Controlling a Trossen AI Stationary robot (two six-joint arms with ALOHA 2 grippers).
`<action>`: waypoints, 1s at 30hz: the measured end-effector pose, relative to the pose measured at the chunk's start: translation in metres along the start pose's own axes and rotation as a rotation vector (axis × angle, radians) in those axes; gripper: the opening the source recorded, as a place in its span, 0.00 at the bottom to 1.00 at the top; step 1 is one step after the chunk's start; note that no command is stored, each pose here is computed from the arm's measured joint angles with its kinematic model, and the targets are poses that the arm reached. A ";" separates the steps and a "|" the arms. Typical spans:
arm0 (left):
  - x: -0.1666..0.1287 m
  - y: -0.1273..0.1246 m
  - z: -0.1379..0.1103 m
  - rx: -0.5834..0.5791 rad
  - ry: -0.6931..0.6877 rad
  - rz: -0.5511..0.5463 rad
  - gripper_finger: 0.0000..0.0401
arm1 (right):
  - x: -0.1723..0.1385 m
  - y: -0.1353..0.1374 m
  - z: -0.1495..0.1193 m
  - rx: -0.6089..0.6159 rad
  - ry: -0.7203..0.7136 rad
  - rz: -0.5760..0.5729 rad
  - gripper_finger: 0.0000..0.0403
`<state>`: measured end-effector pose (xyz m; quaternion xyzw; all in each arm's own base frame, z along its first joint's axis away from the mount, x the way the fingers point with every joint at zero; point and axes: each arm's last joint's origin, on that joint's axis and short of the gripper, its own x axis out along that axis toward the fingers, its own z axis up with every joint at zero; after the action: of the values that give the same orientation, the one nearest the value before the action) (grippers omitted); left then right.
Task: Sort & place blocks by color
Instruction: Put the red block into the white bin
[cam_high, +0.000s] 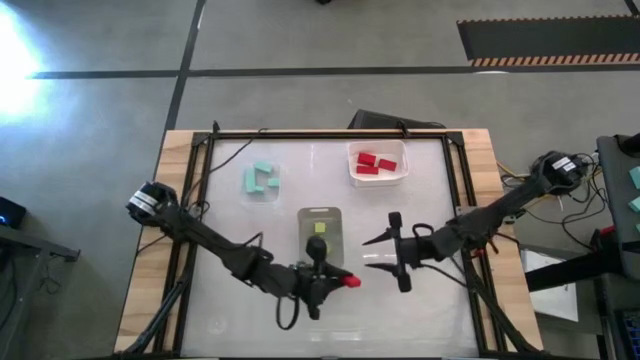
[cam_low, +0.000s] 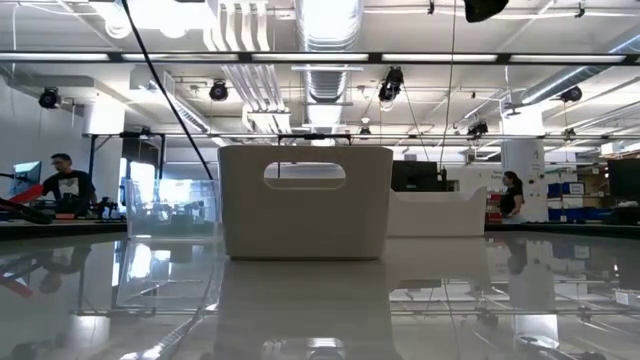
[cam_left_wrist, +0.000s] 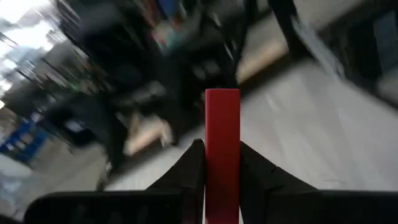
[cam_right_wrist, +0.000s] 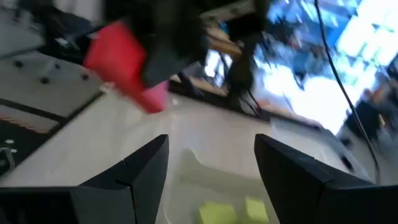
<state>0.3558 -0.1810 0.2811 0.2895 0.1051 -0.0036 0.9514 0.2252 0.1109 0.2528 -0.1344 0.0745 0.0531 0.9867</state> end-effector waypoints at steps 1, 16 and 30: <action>-0.001 0.000 -0.001 -0.015 -0.045 0.023 0.10 | 0.001 0.002 -0.003 -0.019 -0.034 0.017 0.57; -0.005 0.000 -0.021 -0.158 -0.210 0.124 0.10 | 0.021 0.014 -0.006 -0.021 -0.213 0.046 0.57; 0.015 0.002 -0.032 -0.270 -0.270 0.196 0.10 | 0.038 0.021 0.001 -0.039 -0.301 0.050 0.56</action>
<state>0.3642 -0.1607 0.2532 0.1651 -0.0524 0.0643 0.9828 0.2597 0.1344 0.2428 -0.1424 -0.0718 0.0984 0.9823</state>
